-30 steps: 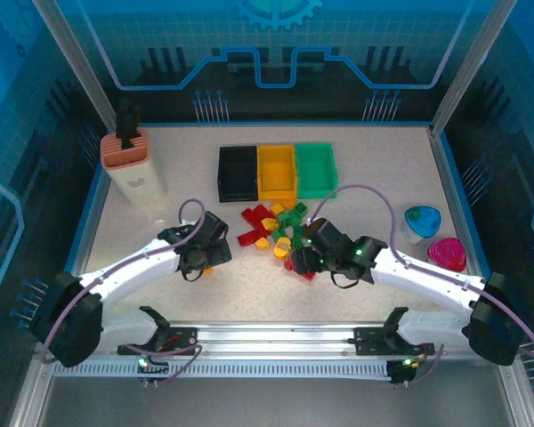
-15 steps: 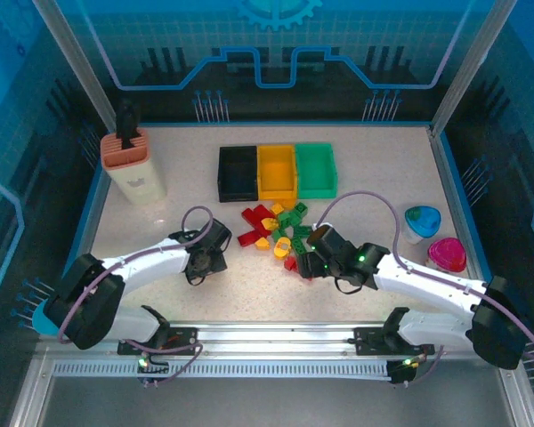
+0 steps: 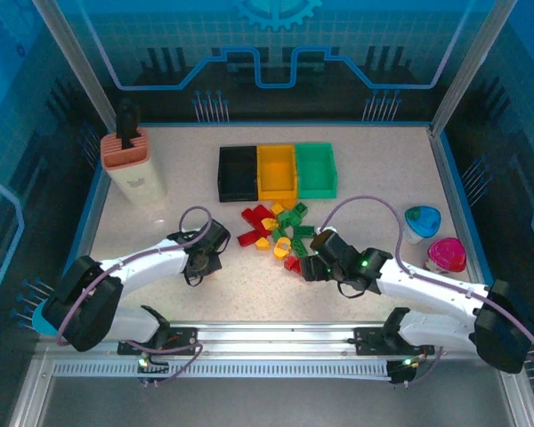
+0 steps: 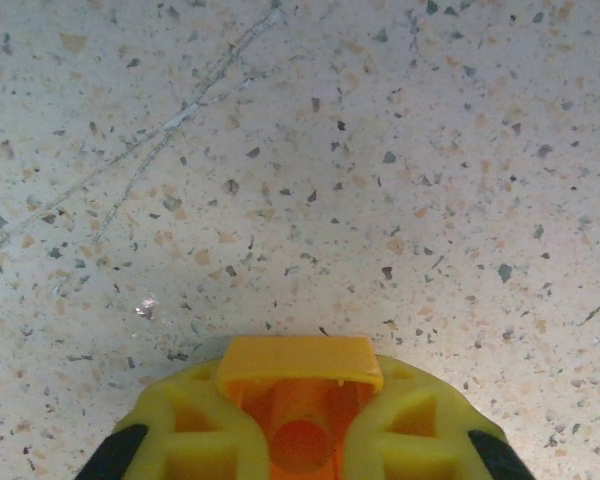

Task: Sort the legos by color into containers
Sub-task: Pick up the lego from the middle-left of the table, then place the lego in the container.

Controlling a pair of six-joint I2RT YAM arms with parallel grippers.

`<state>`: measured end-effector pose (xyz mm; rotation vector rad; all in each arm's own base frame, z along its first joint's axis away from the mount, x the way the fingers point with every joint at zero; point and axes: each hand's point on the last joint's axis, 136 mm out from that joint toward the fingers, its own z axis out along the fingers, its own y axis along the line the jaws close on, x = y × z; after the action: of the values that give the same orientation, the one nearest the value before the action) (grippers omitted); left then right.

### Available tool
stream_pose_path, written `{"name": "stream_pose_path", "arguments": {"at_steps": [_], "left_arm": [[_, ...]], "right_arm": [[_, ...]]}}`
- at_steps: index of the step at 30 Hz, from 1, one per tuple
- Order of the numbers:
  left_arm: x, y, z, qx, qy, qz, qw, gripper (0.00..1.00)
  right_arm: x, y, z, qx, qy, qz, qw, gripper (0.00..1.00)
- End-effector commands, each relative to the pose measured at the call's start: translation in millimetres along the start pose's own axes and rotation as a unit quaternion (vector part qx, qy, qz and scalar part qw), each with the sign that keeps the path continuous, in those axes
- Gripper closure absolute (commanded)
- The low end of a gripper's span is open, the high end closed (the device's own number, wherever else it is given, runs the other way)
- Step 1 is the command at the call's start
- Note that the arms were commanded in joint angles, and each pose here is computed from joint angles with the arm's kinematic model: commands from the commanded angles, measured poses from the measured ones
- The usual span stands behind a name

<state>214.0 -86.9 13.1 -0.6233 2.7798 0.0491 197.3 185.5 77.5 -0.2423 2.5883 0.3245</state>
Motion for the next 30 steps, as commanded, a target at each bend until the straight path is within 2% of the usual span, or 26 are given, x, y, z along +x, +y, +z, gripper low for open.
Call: {"name": "stream_pose_path", "arguments": {"at_steps": [1, 6, 14, 30], "left_arm": [[7, 1, 8, 0.001, 0.015, 0.005, 1.000, 1.00], [-2, -7, -3, 0.009, 0.007, 0.013, 1.000, 1.00], [-39, -52, -43, 0.062, -0.021, 0.042, 0.997, 1.00], [-154, -223, -100, 0.178, -0.074, 0.120, 0.974, 1.00]], "right_arm": [[-2, -5, -4, 0.007, -0.016, 0.012, 1.000, 0.32], [-5, -9, -8, 0.013, -0.024, 0.009, 1.000, 0.32], [-10, -16, -14, 0.018, -0.036, 0.011, 0.999, 0.32], [4, -48, -40, 0.009, -0.063, 0.058, 0.996, 0.31]]}}
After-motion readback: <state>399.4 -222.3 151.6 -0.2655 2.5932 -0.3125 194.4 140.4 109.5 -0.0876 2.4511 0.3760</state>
